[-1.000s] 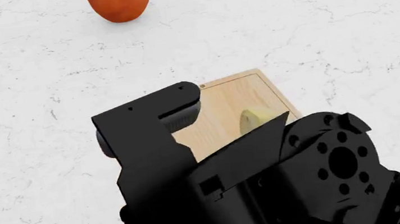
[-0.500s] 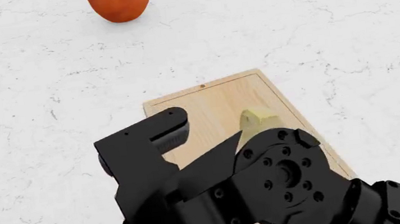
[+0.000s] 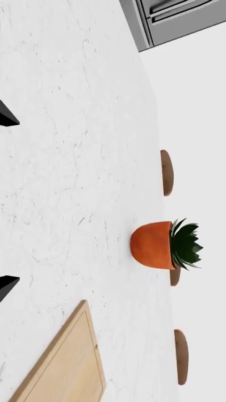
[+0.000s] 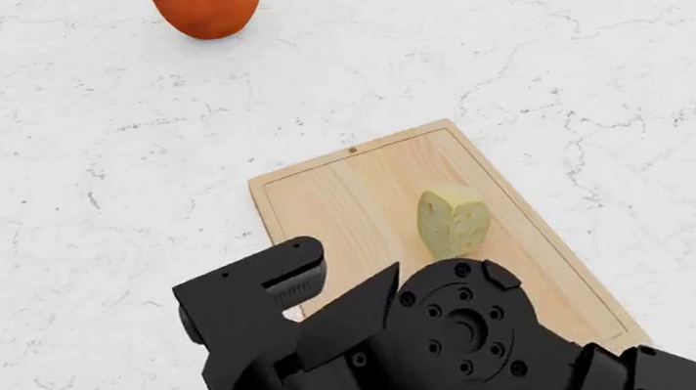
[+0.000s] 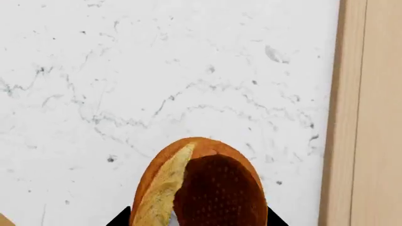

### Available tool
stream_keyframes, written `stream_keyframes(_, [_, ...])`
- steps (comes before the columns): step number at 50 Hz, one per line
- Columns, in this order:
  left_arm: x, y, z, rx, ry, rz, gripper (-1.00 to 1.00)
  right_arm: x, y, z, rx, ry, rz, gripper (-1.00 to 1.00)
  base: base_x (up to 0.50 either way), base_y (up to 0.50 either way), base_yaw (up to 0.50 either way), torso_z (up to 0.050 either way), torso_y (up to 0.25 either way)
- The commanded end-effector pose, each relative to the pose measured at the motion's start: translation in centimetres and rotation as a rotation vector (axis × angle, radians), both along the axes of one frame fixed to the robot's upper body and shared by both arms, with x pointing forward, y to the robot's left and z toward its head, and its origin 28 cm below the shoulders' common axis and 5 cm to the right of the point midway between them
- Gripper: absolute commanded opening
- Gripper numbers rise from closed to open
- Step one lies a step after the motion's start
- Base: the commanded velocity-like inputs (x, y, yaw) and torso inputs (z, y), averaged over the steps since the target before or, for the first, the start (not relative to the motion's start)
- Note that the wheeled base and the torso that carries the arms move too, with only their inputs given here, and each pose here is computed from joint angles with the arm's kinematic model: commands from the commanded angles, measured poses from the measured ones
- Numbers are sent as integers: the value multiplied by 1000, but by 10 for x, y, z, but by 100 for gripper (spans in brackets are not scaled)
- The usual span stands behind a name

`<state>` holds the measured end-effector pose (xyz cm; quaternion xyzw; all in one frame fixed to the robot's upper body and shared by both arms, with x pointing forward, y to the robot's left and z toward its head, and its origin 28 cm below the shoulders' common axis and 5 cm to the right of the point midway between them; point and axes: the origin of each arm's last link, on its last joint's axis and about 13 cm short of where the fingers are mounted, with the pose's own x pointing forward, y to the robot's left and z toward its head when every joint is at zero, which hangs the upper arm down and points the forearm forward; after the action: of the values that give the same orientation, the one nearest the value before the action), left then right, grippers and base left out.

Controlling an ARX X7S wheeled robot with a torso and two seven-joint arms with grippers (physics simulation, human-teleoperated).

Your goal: Place the bread and cheese on the cutting board.

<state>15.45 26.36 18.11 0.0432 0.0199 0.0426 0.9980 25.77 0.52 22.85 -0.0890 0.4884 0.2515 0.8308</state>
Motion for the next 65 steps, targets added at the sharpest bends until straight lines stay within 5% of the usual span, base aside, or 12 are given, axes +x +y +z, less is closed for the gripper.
stream_keyframes(1, [1, 0, -2, 2, 2, 0, 100, -4, -1, -16, 10, 98, -22, 100, 0, 0, 0, 0, 0])
stream_keyframes(12, [0, 0, 0, 4, 2, 2, 100, -1, -1, -19, 21, 84, -53, 100, 0, 0, 0, 0, 0])
stream_keyframes(13, [0, 0, 1, 4, 1, 3, 100, -1, -1, -18, 20, 80, -49, -100, 0, 0, 0, 0, 0])
stream_keyframes(36, [1, -2, -1, 7, 3, -7, 100, 2, -16, 50, 68, -119, -68, -100, 0, 0, 0, 0, 0])
stream_keyframes(65, [2, 0, -5, 8, 13, 4, 100, 61, -89, 33, 0, -127, -382, -100, 0, 0, 0, 0, 0])
